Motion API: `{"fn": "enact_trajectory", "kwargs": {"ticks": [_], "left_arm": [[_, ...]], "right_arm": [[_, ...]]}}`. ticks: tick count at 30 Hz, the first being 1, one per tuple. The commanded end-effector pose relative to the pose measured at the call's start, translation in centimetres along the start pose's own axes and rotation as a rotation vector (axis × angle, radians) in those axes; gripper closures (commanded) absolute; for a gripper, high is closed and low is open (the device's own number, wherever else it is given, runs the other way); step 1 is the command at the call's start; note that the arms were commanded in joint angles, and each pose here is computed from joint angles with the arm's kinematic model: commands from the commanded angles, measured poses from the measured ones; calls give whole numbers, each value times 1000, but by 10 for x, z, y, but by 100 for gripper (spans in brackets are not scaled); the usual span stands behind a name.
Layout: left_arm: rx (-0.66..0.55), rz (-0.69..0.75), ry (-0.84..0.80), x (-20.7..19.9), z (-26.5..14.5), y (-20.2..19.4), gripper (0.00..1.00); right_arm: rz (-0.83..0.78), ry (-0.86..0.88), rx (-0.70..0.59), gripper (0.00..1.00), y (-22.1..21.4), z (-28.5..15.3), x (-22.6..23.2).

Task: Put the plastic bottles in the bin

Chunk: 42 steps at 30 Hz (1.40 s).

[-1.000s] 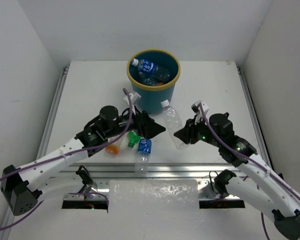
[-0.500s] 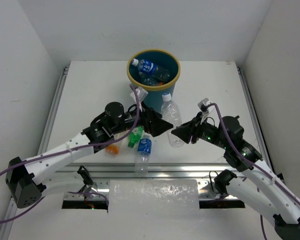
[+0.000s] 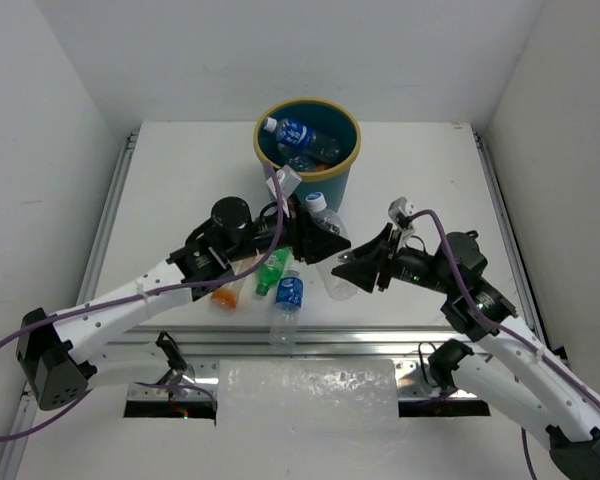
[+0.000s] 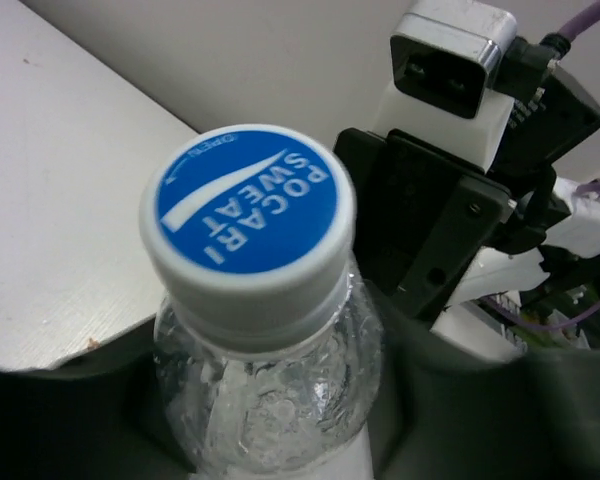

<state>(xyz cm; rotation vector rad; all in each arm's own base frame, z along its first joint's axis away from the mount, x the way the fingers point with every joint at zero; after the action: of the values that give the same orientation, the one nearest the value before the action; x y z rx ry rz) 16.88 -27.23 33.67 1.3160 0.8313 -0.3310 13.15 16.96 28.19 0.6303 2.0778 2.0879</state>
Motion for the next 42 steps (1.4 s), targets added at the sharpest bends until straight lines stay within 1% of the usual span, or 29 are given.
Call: {"fn": "enact_trajectory", "kwargs": {"ticks": [1, 2, 3, 4, 5, 6, 7, 8, 9, 10, 11, 13, 14, 15, 17, 18, 20, 21, 22, 25, 29, 34, 35, 36, 37, 38, 39, 41, 42], "left_arm": [[-129, 72, -79, -34, -1, 37, 97], [-145, 73, -45, -32, 0, 41, 98], [-163, 72, 9, -35, -1, 51, 100], [-178, 85, 79, -28, 3, 56, 100], [-265, 92, 205, -30, 2, 80, 100], [-280, 116, 313, -16, 8, 90, 100], [-351, 130, 417, -8, 7, 107, 100], [-410, 149, 441, -19, 4, 134, 100], [-431, 172, 522, 3, 12, 150, 99], [-473, 184, 569, 9, 13, 165, 97], [-535, 200, 566, 0, 12, 190, 90], [-576, 217, 688, 33, 24, 209, 84], [-617, 238, 688, 28, 28, 226, 84], [-602, 259, 752, 55, 41, 229, 83], [-620, 274, 756, 61, 52, 247, 78], [-558, 276, 773, 92, 71, 244, 75], [-539, 272, 756, 94, 81, 255, 49], [-471, 269, 740, 113, 99, 247, 37], [-442, 265, 737, 116, 102, 244, 26], [-448, 242, 705, 111, 104, 244, 11], [-515, 246, 675, 78, 78, 253, 8], [-573, 260, 732, 36, 36, 265, 7], [-632, 266, 741, 12, 13, 271, 7], [-631, 265, 757, 7, 2, 267, 6], [-684, 274, 728, -24, -27, 270, 6], [-711, 267, 745, -32, -42, 267, 6], [-688, 254, 783, -27, -51, 254, 5], [-716, 215, 840, -39, -94, 230, 4], [-779, 188, 805, -63, -127, 220, 3]], "right_arm": [[-32, -73, -57, 58, 16, -6, -1], [-23, -162, -73, 39, 17, -7, -8], [-7, -210, -65, 2, 15, -10, -11], [2, -262, -64, 1, 14, -13, -14], [28, -395, -49, 1, 11, -22, -22], [60, -477, -42, 1, 9, -27, -27], [87, -552, 3, 1, 2, -36, -29], [93, -662, 7, 1, -1, -43, -37], [98, -703, 35, 1, -7, -49, -39], [94, -717, 39, 1, -8, -52, -38], [83, -724, 27, 1, -7, -57, -36], [68, -734, 30, 1, -8, -63, -34], [60, -734, 17, 1, -7, -67, -32], [53, -747, 23, 1, -8, -71, -32], [43, -749, 17, 1, -6, -74, -30], [37, -752, 32, 1, -8, -76, -30], [24, -737, 50, 1, -8, -75, -29], [17, -723, 85, 1, -11, -74, -29], [17, -716, 103, 1, -12, -73, -29], [39, -700, 193, 1, -24, -63, -35], [110, -661, 290, 1, -47, -42, -45], [255, -601, 381, 1, -76, -4, -57], [300, -607, 369, 1, -78, 6, -58], [331, -620, 414, 1, -90, 15, -61], [344, -680, 411, 1, -94, 21, -66], [329, -664, 409, 1, -91, 34, -59], [328, -681, 423, 1, -93, 42, -58], [315, -715, 464, 1, -105, 67, -46], [331, -742, 492, 1, -117, 78, -43]]}}
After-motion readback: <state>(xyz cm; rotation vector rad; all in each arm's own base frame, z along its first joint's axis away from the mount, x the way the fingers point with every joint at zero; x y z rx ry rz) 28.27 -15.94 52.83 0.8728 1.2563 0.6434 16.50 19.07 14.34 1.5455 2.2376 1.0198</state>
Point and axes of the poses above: each gripper's point midway between its finger pads, its own z axis out along the fingers, its own x axis along the line the jaws close on, y = z × x, the point moved 8 cm from there along -z, back along the fingers, and after that the axes turned 11 degrees about -z, right-handed, at the moved point
